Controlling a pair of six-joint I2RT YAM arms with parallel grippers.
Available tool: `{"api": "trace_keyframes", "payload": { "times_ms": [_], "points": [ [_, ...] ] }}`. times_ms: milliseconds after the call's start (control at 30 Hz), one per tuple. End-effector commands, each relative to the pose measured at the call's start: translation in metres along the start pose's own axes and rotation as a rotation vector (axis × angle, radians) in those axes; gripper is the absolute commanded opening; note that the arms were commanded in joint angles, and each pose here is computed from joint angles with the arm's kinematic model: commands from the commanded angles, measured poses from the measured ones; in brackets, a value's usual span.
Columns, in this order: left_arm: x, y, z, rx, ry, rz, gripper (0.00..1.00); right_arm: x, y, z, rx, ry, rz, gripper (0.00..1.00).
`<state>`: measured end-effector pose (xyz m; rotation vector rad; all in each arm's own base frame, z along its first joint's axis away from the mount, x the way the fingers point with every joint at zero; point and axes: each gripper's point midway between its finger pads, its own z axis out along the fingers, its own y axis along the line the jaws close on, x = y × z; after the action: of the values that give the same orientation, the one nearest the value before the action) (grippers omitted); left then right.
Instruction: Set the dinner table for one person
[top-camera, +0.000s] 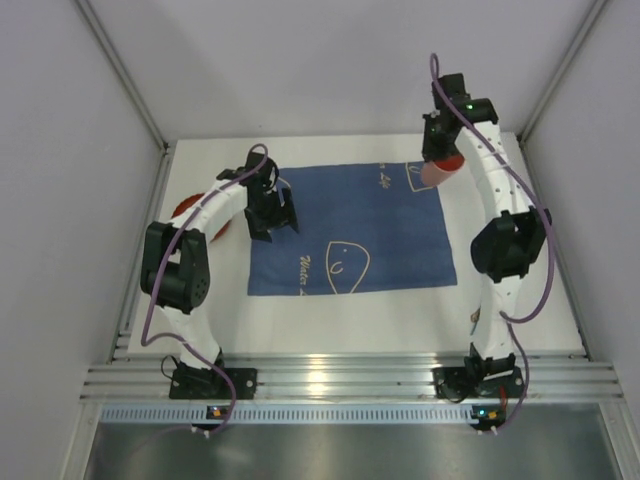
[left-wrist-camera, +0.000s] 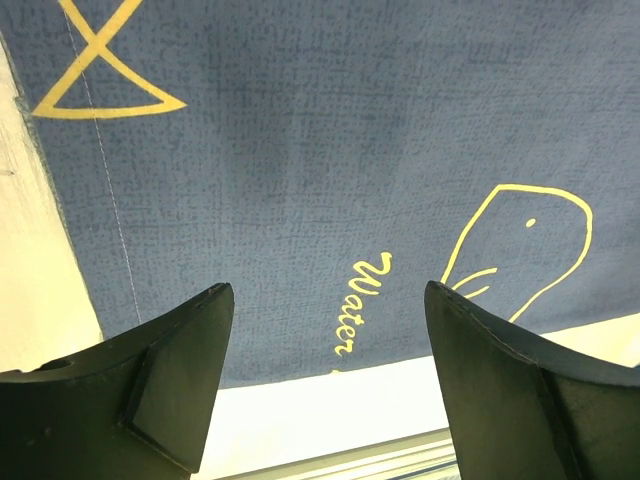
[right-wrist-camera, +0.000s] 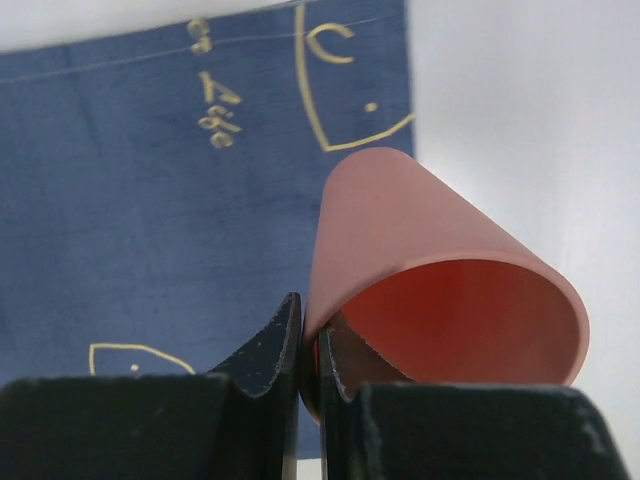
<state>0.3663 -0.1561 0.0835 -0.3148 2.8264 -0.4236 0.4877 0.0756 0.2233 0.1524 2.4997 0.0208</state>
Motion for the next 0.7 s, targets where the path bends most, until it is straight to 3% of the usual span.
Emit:
{"api": "trace_keyframes", "payload": {
  "times_ms": [0, 400, 433, 467, 600, 633, 667],
  "points": [
    [-0.017, -0.01, -0.026, 0.031, -0.074, 0.021, 0.83, 0.018, 0.025, 0.031, -0.046, 0.069, -0.017, 0.0],
    [-0.016, 0.013, -0.054, 0.001, -0.127, -0.038, 0.87, 0.024, 0.052, 0.095, -0.125, 0.085, -0.016, 0.03],
    [-0.017, 0.015, -0.057, 0.0, -0.134, -0.048, 0.88, 0.025, 0.053, 0.097, -0.125, 0.087, -0.014, 0.09],
    [-0.02, 0.022, -0.062, -0.002, -0.15, -0.072, 0.88, 0.026, 0.055, 0.097, -0.128, 0.088, -0.018, 0.35],
    [-0.032, 0.059, -0.081, -0.066, -0.211, -0.166, 0.91, 0.025, 0.06, 0.086, -0.138, 0.081, -0.032, 0.83],
    [-0.034, 0.07, -0.084, -0.092, -0.226, -0.192, 0.92, 0.02, 0.061, 0.077, -0.143, 0.066, -0.028, 0.99],
    [-0.037, 0.088, -0.089, -0.114, -0.241, -0.238, 0.92, 0.02, 0.065, 0.071, -0.168, 0.067, -0.025, 1.0]
  ]
}}
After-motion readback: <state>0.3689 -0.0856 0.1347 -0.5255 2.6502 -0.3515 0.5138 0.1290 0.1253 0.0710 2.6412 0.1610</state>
